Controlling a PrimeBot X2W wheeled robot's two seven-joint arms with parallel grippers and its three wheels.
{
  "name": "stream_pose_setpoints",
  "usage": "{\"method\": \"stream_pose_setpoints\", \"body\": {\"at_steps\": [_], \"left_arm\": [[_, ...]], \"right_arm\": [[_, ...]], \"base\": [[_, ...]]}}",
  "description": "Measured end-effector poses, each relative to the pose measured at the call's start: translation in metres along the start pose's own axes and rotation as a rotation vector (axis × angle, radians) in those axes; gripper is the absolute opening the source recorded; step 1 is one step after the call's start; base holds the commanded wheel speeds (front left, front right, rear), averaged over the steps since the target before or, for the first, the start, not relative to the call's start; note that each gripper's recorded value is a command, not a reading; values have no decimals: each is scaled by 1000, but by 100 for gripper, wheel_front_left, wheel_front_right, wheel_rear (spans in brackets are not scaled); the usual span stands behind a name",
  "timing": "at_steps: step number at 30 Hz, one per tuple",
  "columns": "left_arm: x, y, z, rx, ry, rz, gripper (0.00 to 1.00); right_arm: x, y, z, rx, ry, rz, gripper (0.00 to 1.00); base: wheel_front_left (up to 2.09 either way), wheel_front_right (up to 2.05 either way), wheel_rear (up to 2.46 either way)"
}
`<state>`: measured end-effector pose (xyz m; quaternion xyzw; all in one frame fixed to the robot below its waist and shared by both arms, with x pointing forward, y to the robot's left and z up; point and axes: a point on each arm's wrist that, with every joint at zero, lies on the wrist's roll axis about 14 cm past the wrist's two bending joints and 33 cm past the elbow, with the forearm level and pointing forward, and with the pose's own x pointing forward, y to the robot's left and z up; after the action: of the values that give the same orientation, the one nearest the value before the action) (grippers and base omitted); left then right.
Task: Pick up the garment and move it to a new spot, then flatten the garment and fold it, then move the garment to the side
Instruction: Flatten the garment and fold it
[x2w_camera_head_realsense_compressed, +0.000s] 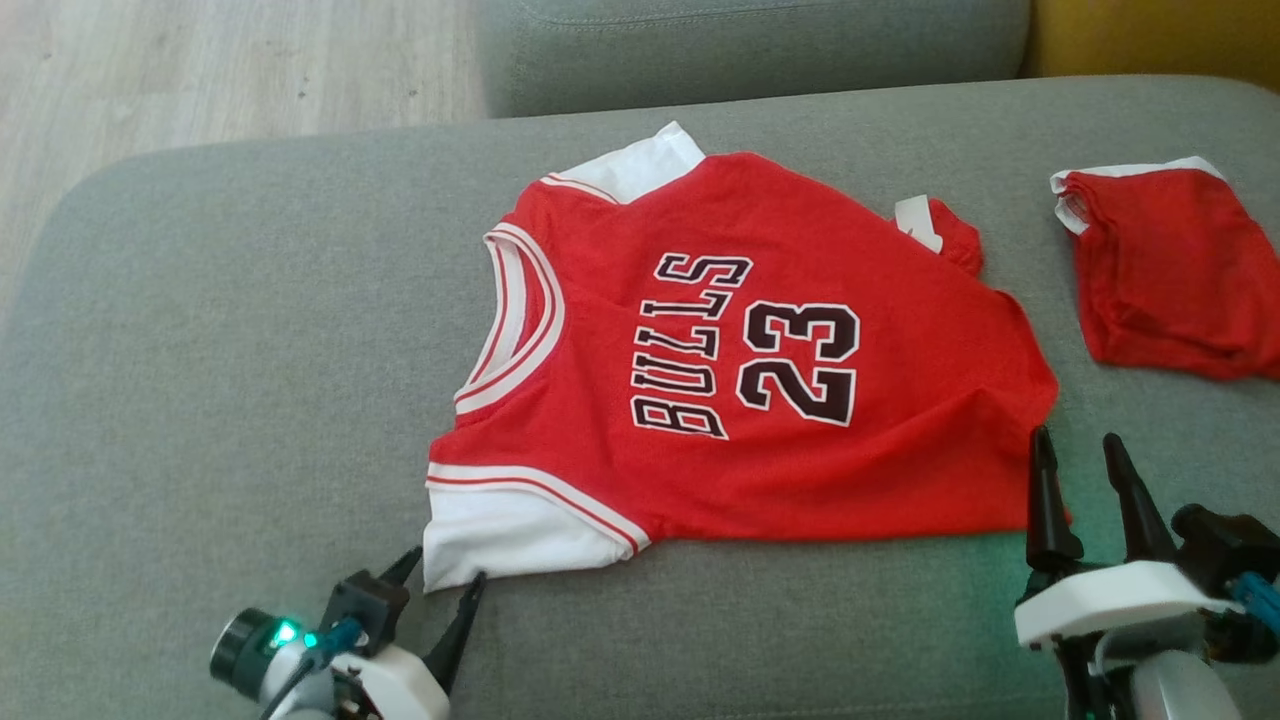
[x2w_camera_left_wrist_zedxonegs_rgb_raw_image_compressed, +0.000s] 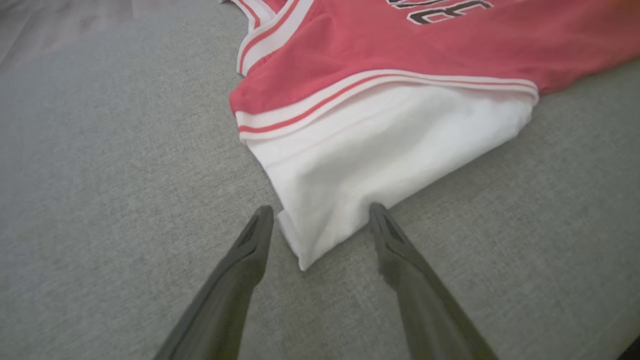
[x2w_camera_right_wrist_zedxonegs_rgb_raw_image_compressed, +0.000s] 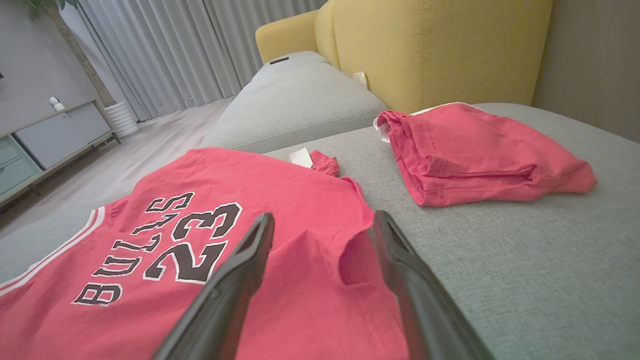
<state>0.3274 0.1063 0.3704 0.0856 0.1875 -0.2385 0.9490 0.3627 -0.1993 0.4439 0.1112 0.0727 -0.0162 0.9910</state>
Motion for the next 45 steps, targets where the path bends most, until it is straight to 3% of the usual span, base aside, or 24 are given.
{"method": "stream_pose_setpoints", "body": {"at_steps": [12,13,14,15,23,33,45], "left_arm": [[6,-16,5,70,-5,-72,100],[6,-19,3,79,-1,-87,76],[5,-23,2,85,2,-98,28],[5,-26,2,92,3,-112,0],[5,-39,43,64,-132,-152,0],[2,-15,107,-76,-337,-68,0],[-2,-10,111,-142,-366,-33,0]], "right_arm": [[-2,-9,-1,4,10,-28,100],[-2,-10,-1,4,11,-30,100],[-2,-10,-1,5,13,-31,100],[-2,-10,-1,5,12,-31,100],[-3,-10,-5,7,31,-32,100],[-15,-38,-41,-8,206,-116,100],[-16,-30,-80,160,339,-133,100]], "base": [[0,0,0],[0,0,0],[0,0,0],[0,0,0],[0,0,0],[0,0,0],[0,0,0]]}}
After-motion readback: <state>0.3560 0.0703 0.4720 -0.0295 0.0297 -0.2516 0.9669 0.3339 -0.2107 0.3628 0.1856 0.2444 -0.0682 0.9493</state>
